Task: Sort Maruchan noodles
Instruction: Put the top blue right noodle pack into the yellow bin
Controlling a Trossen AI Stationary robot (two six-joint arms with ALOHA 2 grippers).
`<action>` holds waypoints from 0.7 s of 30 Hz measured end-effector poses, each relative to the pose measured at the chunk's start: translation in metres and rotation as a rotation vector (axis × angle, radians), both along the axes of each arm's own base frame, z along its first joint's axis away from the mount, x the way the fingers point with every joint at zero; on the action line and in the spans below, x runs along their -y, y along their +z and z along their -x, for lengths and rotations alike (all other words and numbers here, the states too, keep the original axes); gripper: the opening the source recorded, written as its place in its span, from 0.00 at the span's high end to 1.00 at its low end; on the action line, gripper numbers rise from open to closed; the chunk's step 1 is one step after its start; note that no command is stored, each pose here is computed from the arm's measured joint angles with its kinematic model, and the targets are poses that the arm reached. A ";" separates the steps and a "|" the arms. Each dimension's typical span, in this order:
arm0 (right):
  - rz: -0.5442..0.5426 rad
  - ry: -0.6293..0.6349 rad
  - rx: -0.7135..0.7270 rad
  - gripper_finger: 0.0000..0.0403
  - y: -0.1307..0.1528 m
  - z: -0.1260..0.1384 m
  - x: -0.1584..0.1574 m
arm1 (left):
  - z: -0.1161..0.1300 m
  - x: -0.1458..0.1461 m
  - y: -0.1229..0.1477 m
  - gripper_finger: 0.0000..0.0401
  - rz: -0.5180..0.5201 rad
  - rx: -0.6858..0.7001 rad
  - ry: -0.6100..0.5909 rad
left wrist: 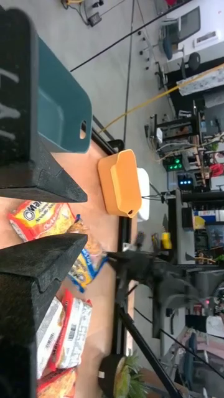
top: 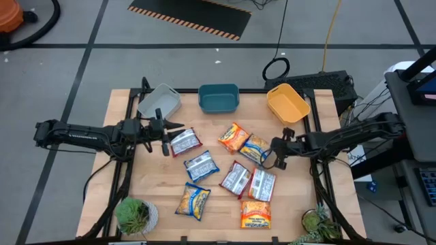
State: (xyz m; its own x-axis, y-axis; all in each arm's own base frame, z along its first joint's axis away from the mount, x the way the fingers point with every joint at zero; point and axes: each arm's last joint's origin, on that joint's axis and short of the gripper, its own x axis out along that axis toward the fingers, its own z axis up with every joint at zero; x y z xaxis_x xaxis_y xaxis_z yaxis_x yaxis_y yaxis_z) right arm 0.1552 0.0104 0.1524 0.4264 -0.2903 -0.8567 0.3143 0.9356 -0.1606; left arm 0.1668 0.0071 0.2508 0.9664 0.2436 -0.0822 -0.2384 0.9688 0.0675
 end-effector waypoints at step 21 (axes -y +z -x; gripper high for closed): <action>0.627 -0.009 0.154 1.00 0.071 -0.030 0.009 | 0.004 0.003 -0.020 0.76 0.176 -0.163 0.016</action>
State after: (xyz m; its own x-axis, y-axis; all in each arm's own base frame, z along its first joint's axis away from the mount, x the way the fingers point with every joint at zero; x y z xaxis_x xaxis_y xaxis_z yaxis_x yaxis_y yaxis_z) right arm 0.1851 0.0014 0.2233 0.5261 -0.7199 -0.4527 0.3844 0.6762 -0.6285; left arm 0.1632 0.0042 0.2313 0.9331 0.2265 -0.2794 -0.2532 0.9654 -0.0629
